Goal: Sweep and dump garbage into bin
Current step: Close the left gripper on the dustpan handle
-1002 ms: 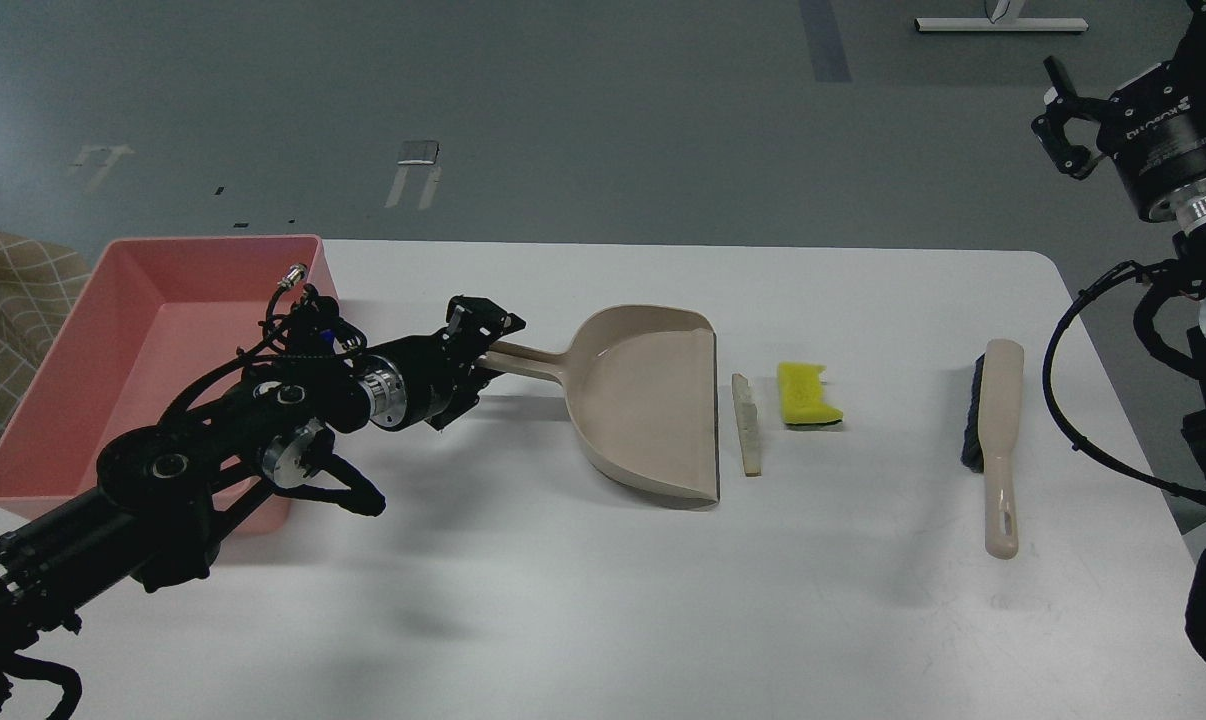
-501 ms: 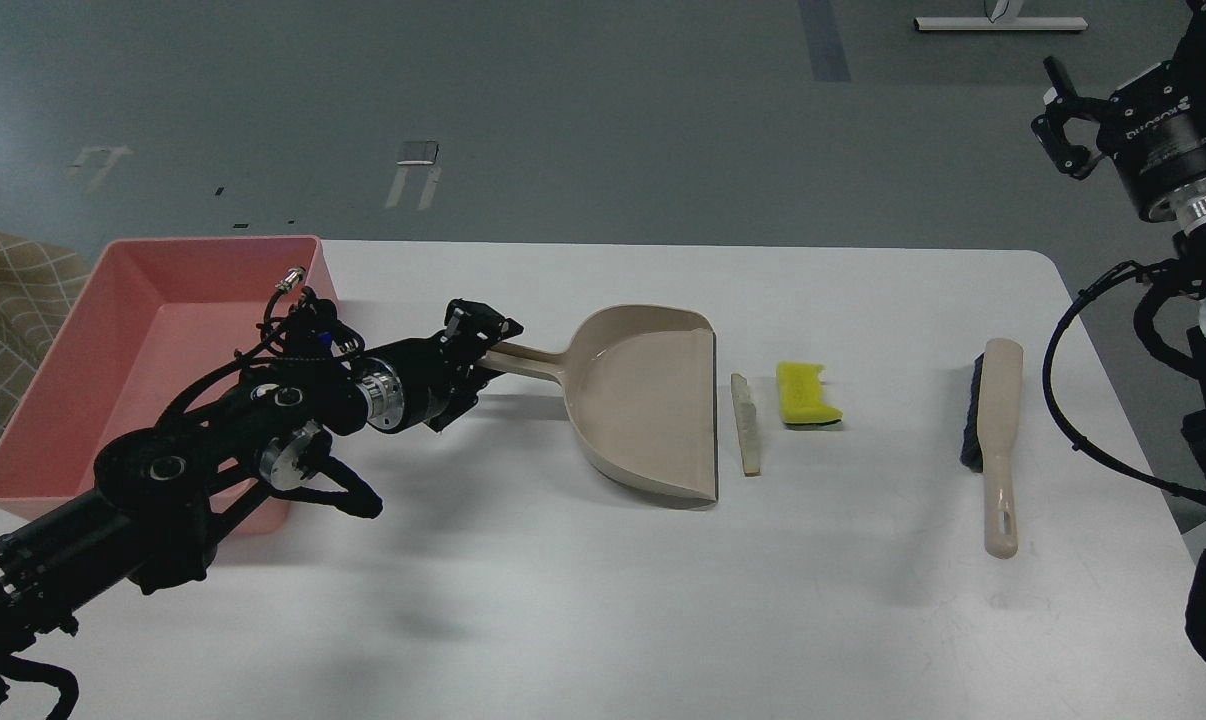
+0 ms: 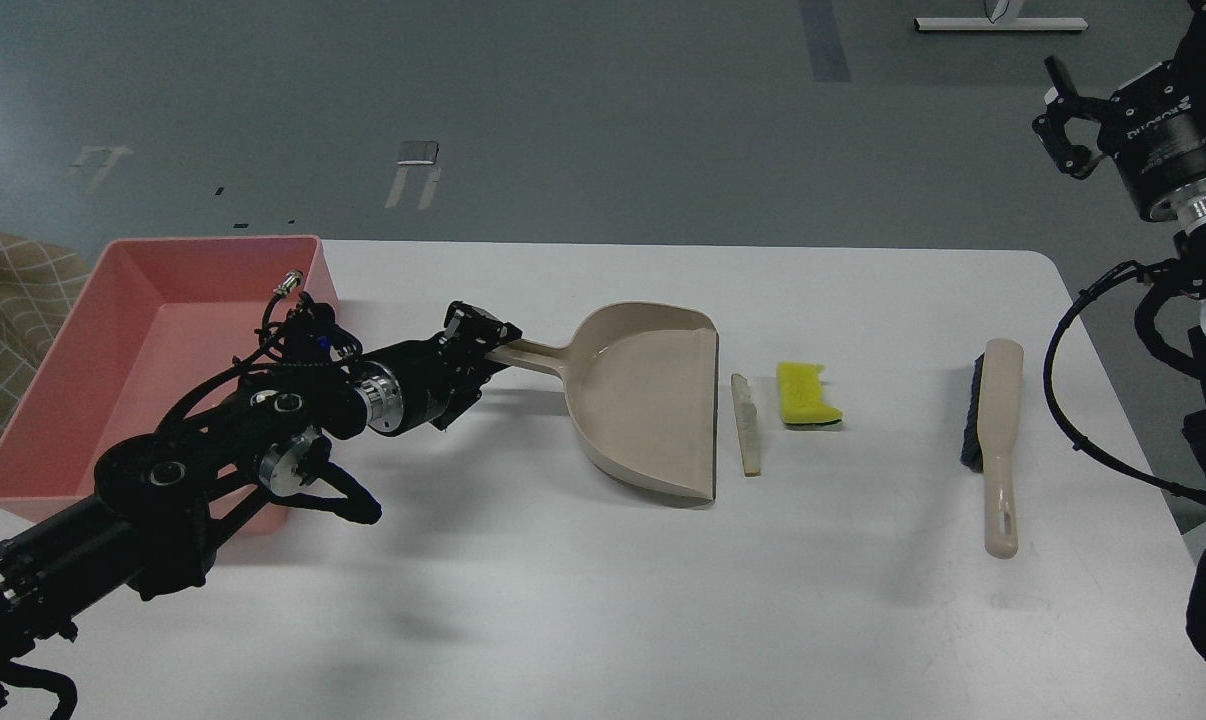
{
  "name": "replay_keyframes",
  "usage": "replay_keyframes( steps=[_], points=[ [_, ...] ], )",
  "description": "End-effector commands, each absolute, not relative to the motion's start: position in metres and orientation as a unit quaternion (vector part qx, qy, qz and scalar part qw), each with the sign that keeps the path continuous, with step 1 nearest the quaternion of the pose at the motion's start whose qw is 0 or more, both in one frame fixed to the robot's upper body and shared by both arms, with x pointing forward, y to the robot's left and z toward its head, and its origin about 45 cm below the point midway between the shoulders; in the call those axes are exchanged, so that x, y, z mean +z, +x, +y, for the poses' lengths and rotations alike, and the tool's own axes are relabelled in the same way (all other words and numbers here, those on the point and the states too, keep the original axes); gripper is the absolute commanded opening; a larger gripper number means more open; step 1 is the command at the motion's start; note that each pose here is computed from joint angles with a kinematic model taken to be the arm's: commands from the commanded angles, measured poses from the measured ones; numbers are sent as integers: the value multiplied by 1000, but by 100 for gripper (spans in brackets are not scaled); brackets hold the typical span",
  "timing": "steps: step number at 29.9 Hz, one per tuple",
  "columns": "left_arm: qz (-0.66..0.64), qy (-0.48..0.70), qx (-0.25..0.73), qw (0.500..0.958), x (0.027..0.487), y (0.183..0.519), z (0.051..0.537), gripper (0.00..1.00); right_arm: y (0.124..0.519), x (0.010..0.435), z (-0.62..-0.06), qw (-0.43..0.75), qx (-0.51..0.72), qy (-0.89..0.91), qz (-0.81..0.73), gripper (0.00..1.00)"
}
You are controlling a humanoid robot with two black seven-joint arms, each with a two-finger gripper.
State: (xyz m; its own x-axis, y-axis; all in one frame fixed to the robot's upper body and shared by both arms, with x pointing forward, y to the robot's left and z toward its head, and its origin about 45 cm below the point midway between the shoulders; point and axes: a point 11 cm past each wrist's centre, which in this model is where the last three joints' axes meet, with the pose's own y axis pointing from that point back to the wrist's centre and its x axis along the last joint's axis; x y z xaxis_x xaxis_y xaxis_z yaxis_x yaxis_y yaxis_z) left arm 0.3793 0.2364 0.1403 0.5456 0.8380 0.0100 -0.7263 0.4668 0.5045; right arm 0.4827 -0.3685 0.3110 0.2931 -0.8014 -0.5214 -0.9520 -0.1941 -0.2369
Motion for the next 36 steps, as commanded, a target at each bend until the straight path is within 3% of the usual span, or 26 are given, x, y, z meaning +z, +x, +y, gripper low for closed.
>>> replay_keyframes(
  steps=[1,11,20,27,36],
  points=[
    [119,232,464,847,139,380,239,52,483,310,-368,265,143,-759,577,100],
    [114,223,471,846,136,382,243,43,483,311,-368,265,143,-759,577,100],
    [117,227,470,845,135,381,243,41,483,311,-368,265,143,-760,577,100],
    [114,222,471,846,136,382,243,27,482,307,-369,263,145,-759,578,100],
    [114,222,467,849,137,381,241,22,481,306,-369,262,146,-758,579,100]
  ],
)
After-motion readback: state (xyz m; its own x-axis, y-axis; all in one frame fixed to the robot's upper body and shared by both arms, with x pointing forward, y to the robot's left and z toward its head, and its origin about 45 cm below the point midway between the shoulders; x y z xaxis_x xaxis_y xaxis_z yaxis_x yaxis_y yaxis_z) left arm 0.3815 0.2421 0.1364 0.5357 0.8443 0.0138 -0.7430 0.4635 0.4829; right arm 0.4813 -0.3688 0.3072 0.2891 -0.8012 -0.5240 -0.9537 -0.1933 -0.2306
